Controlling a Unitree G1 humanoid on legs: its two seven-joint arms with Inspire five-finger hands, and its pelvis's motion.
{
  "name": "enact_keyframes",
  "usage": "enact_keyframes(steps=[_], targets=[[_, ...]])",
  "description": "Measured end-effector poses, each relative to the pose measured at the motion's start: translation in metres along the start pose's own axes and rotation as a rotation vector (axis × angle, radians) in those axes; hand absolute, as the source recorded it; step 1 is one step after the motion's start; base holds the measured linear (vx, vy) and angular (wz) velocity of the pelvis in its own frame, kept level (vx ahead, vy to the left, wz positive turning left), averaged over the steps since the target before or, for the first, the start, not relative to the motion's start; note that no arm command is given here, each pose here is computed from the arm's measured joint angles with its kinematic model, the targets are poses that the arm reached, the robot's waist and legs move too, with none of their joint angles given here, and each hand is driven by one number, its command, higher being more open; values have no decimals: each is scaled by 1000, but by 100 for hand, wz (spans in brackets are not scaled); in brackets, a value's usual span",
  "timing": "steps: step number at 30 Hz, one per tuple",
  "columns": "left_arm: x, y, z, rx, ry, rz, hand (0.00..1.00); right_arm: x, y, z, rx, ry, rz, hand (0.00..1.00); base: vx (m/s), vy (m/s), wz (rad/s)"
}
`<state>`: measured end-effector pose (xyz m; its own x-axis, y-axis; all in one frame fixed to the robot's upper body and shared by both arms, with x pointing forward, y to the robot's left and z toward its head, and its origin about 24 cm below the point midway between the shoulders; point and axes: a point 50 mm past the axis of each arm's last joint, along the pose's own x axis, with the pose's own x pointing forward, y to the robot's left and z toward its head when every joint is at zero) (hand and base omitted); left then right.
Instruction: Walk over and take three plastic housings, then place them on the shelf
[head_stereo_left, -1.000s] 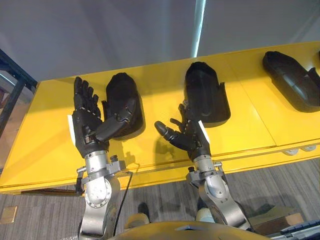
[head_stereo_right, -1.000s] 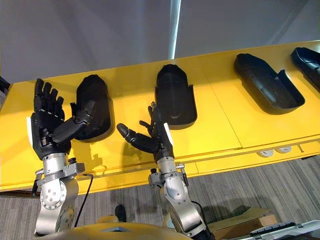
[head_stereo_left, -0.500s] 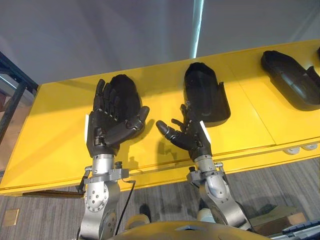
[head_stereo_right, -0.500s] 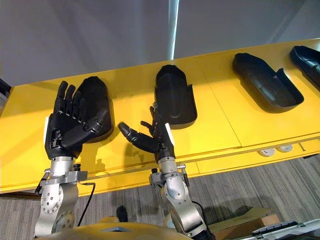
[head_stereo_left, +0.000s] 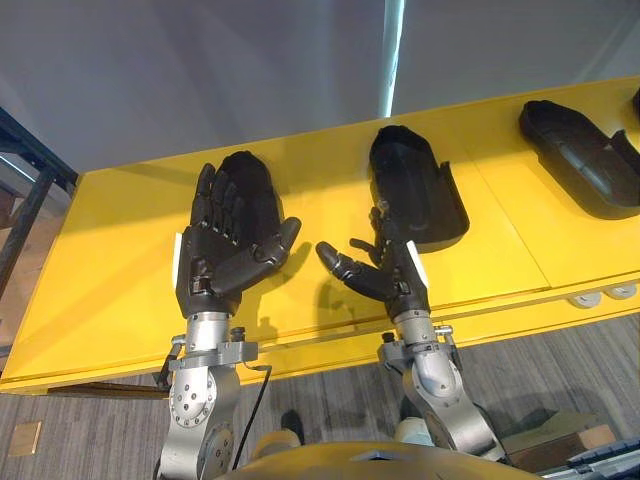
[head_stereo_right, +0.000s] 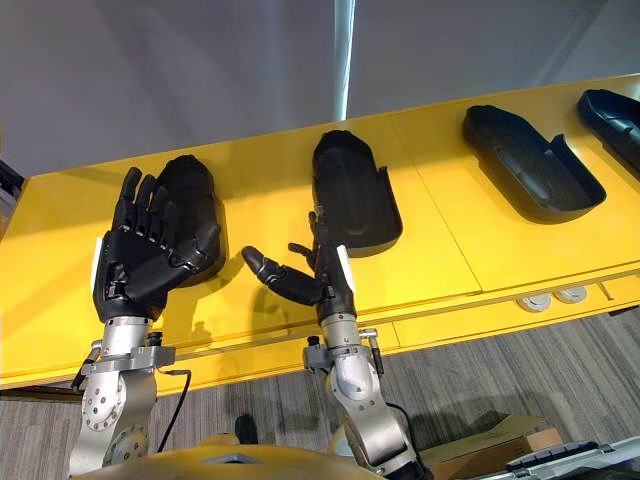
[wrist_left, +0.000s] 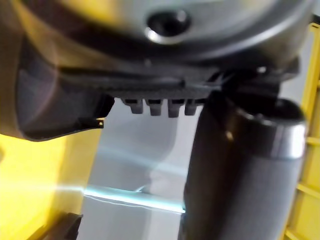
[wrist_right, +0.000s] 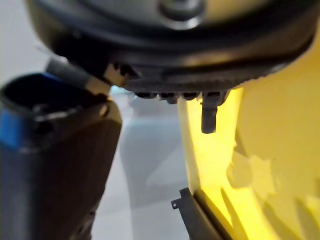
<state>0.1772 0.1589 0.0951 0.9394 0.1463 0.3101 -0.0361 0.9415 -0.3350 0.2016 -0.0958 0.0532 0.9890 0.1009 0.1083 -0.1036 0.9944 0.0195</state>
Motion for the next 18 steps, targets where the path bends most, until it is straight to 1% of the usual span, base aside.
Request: enact_keyframes(steps=[3, 7, 11, 14, 18], targets=[[0, 0, 0, 1, 0, 0, 100, -3, -1, 1, 6, -1, 5, 100, 0, 0, 0], [0, 1, 0, 3, 0, 24, 100, -4, 0, 1, 13, 4, 62, 100, 0, 0, 0], [0, 6, 1, 12, -7, 94, 100, -6, 4, 2, 39, -9, 169, 100, 0, 0, 2], [1, 10, 2, 27, -16, 138, 100, -7, 9, 5, 47, -38, 216, 100, 0, 0, 7], [2, 21, 9, 121, -63, 228, 100, -5, 19, 12, 41, -93, 323, 100, -16, -2, 12]])
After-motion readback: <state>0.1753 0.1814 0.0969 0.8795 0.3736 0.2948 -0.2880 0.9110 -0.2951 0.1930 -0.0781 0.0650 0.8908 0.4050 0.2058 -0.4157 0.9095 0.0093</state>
